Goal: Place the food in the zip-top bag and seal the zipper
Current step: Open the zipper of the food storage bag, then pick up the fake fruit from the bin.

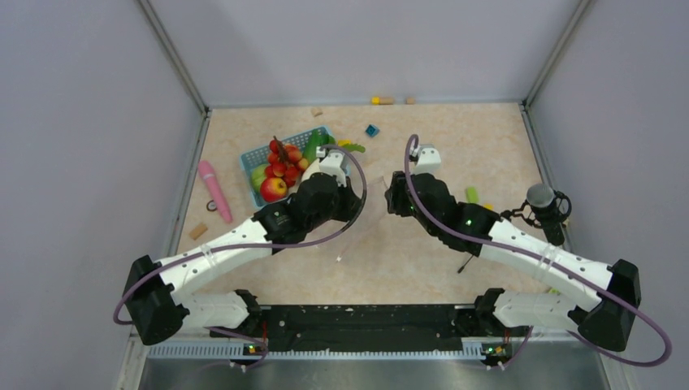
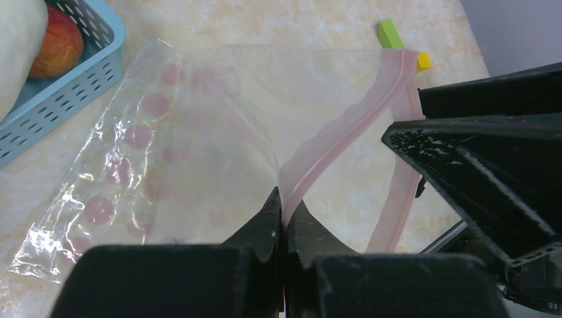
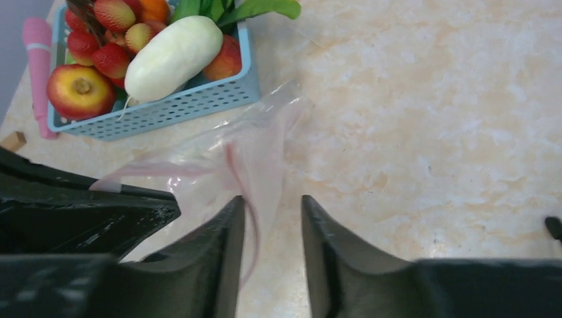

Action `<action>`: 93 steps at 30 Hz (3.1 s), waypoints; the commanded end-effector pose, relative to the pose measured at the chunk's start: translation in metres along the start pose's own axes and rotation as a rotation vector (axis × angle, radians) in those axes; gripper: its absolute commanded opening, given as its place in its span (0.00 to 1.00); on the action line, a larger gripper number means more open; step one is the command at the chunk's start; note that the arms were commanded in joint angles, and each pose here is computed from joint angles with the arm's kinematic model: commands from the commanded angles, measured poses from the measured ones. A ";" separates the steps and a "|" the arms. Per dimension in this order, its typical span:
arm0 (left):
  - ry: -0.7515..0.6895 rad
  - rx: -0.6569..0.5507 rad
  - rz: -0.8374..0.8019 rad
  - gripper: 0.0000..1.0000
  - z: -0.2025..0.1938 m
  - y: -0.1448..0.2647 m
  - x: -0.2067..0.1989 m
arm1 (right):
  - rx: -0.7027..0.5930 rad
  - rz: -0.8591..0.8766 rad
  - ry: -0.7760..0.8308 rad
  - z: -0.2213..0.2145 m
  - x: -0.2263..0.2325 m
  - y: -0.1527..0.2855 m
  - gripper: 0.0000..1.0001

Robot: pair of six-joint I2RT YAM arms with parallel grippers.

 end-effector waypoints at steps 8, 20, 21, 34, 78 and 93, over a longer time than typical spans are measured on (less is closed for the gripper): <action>0.064 -0.077 -0.007 0.00 0.014 0.000 -0.004 | 0.047 0.029 -0.155 -0.038 0.005 -0.018 0.57; 0.117 -0.161 0.082 0.00 0.027 -0.002 0.009 | 0.227 0.072 -0.297 -0.105 0.006 -0.024 0.54; 0.120 -0.175 0.100 0.00 0.030 -0.001 0.012 | 0.238 0.072 -0.296 -0.109 0.005 -0.024 0.52; 0.033 -0.322 0.289 0.00 0.060 0.041 0.049 | 0.015 -0.334 -0.126 -0.031 -0.097 0.042 0.00; -0.006 -0.188 0.151 0.91 0.015 0.053 0.048 | 0.137 0.041 -0.039 -0.022 0.017 -0.050 0.00; 0.144 -0.345 0.466 0.94 0.085 0.065 0.139 | 0.109 -0.180 0.052 -0.012 -0.031 -0.028 0.00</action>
Point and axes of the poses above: each gripper's point midway between its finger pads, its own y axis back along the fingers, its own x axis along the line the jaws close on, z = x × y, the point moved 2 cm from there along y, back along the fingers, and after that the axes turned 3 degrees about -y, right-handed, at the moved point
